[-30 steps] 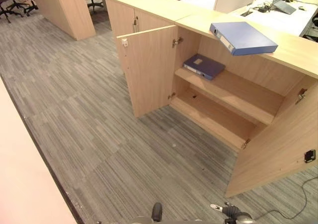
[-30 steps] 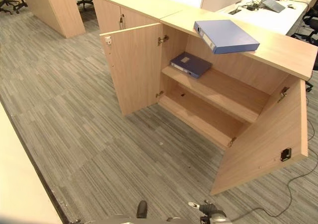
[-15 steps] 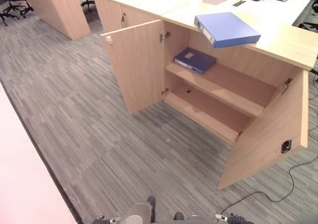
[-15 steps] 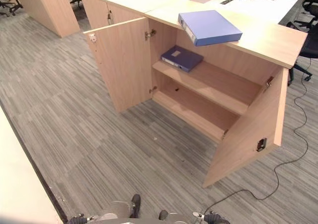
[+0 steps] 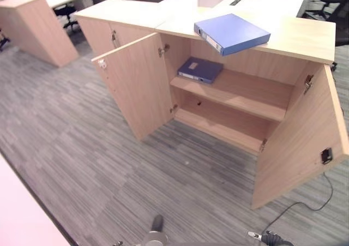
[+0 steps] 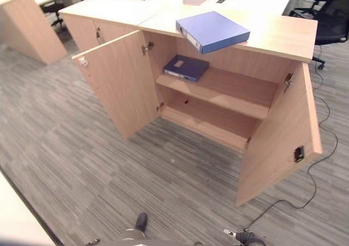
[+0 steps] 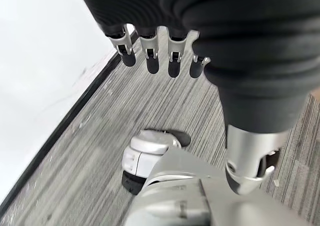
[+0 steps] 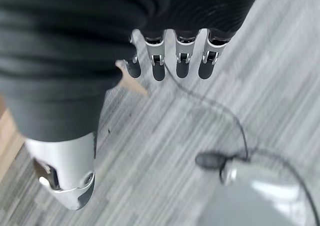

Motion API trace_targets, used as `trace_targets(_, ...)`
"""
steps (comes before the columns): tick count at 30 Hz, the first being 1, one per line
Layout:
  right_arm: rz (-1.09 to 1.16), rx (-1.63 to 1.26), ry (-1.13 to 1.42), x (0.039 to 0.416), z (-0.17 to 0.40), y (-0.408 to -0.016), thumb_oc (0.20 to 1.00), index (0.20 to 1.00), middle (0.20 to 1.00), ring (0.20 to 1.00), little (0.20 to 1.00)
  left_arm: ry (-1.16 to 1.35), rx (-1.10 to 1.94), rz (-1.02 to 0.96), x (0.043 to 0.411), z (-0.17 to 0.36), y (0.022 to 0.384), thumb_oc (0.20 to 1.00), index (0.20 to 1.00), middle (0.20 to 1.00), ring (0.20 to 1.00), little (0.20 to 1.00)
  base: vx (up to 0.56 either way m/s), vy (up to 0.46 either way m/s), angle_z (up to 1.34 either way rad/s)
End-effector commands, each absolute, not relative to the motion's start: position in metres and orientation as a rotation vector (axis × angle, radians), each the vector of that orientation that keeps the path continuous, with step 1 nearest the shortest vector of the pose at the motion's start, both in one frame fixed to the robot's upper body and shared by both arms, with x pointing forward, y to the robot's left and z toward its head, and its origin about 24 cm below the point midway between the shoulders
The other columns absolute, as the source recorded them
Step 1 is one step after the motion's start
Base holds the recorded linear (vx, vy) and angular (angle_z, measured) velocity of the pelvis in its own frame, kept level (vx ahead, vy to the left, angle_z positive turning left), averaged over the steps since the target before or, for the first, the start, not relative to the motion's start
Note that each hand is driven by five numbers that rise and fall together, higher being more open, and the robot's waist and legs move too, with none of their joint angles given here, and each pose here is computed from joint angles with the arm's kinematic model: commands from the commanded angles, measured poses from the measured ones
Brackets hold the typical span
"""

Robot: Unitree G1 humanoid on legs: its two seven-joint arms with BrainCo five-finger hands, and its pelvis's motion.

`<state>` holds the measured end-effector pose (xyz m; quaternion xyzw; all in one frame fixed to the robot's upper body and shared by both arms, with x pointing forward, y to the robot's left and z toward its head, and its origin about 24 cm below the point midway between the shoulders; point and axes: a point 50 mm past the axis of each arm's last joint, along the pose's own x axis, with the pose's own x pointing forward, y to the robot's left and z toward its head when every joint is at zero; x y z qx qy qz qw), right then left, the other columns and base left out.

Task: Put the empty folder in the office cabinet

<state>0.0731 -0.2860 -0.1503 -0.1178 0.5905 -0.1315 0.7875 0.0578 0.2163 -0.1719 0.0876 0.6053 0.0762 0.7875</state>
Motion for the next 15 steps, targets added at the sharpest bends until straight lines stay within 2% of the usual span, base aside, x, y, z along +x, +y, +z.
trace_targets(1, -0.272, -0.214, 1.245, 0.087, -0.152, -0.274, 1.000, 1.000, 1.000, 1.000, 1.000, 1.231, 0.268, 0.171, 0.080, -0.163, 0.238, 1.000, 1.000, 1.000, 1.000, 1.000, 0.03, 0.419, -0.37)
trace_targets(5, -0.280, -0.181, 1.191, 0.100, -0.150, -0.270, 1.000, 1.000, 1.000, 1.000, 1.000, 1.206, 0.298, 0.167, 0.088, -0.160, 0.246, 1.000, 1.000, 1.000, 1.000, 1.000, 0.01, 0.450, -0.37)
trace_targets(10, -0.262, -0.197, 1.147, 0.114, -0.147, -0.267, 1.000, 1.000, 1.000, 1.000, 1.000, 1.230, 0.306, 0.183, 0.080, -0.159, 0.254, 1.000, 1.000, 1.000, 1.000, 1.000, -0.05, 0.370, -0.58)
trace_targets(15, -0.231, -0.221, 1.149, 0.116, -0.148, -0.262, 1.000, 1.000, 1.000, 1.000, 1.000, 1.266, 0.303, 0.209, 0.068, -0.159, 0.261, 1.000, 1.000, 1.000, 1.000, 1.000, 0.01, 0.128, -0.62)
